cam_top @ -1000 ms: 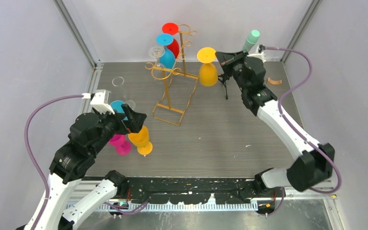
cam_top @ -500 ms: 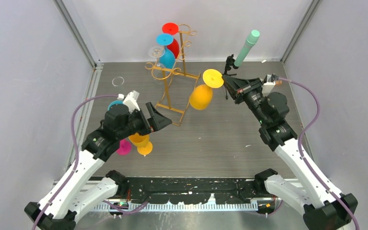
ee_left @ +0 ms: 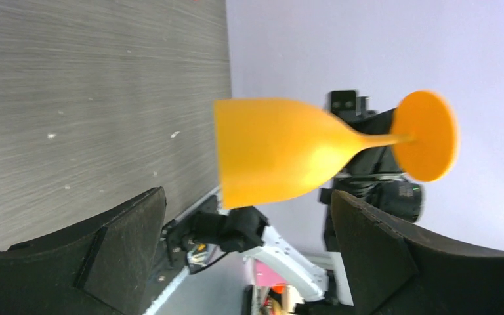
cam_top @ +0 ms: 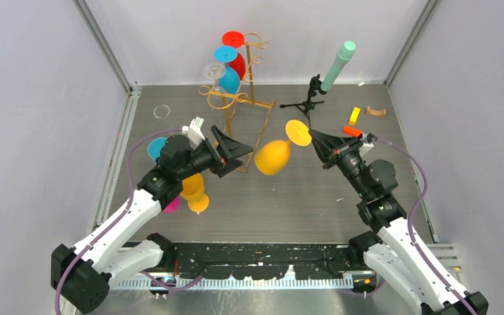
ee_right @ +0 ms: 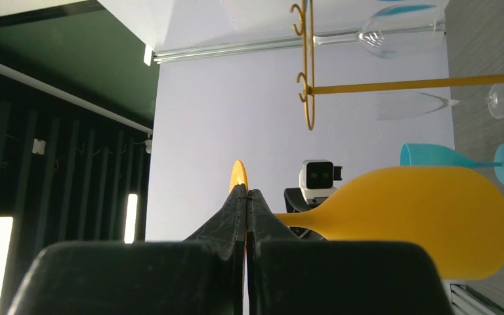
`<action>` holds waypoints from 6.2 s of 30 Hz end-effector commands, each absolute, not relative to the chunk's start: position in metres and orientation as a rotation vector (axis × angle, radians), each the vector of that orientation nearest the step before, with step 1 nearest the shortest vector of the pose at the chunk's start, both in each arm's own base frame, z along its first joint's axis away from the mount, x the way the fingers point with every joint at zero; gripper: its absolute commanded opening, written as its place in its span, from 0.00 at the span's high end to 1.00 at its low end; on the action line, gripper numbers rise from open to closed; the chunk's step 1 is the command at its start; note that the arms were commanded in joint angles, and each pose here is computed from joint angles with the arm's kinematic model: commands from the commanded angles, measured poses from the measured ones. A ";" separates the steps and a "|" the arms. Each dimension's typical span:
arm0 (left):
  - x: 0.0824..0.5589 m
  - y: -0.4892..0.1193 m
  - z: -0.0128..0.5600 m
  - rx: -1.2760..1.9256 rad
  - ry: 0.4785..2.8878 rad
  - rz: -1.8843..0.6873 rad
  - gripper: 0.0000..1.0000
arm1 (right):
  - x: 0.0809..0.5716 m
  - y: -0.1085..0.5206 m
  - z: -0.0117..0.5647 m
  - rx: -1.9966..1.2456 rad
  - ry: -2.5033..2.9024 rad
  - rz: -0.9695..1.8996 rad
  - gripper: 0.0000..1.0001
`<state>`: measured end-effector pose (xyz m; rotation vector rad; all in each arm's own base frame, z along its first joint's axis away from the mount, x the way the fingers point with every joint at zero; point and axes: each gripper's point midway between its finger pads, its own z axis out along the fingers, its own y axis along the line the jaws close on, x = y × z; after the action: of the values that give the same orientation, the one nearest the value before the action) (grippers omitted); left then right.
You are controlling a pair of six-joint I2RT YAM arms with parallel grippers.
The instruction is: Take the wine glass off the wine glass rack
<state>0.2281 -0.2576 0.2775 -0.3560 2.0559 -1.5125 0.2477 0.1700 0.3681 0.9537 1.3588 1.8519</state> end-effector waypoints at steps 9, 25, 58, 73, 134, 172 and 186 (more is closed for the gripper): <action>0.219 -0.295 0.313 -0.418 1.957 -1.800 0.00 | 0.216 0.152 0.392 0.971 1.157 2.089 1.00; 0.192 -0.296 0.380 -0.393 1.606 -2.077 0.41 | 0.224 0.154 0.387 1.052 1.129 2.172 1.00; 0.163 -0.222 0.252 0.049 2.397 -0.921 1.00 | 0.249 0.144 0.237 1.100 1.858 1.159 0.48; 0.171 -0.217 0.182 0.274 2.642 -0.410 1.00 | 0.191 0.095 0.214 1.096 1.877 0.927 0.49; 0.381 -0.141 0.405 -0.214 1.893 -0.754 0.00 | 0.248 0.131 0.203 0.993 2.021 0.894 0.48; 0.485 -0.161 0.386 -0.315 1.930 -1.451 0.69 | 0.249 0.147 0.175 0.961 2.100 0.943 0.48; 0.488 -0.159 0.370 -0.336 1.994 -1.413 0.85 | 0.248 0.146 0.176 0.965 2.095 0.939 0.48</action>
<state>0.4918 -0.1562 0.3539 -0.4100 2.0177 -1.3995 0.2436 0.1448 0.1632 0.9884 2.1444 0.9037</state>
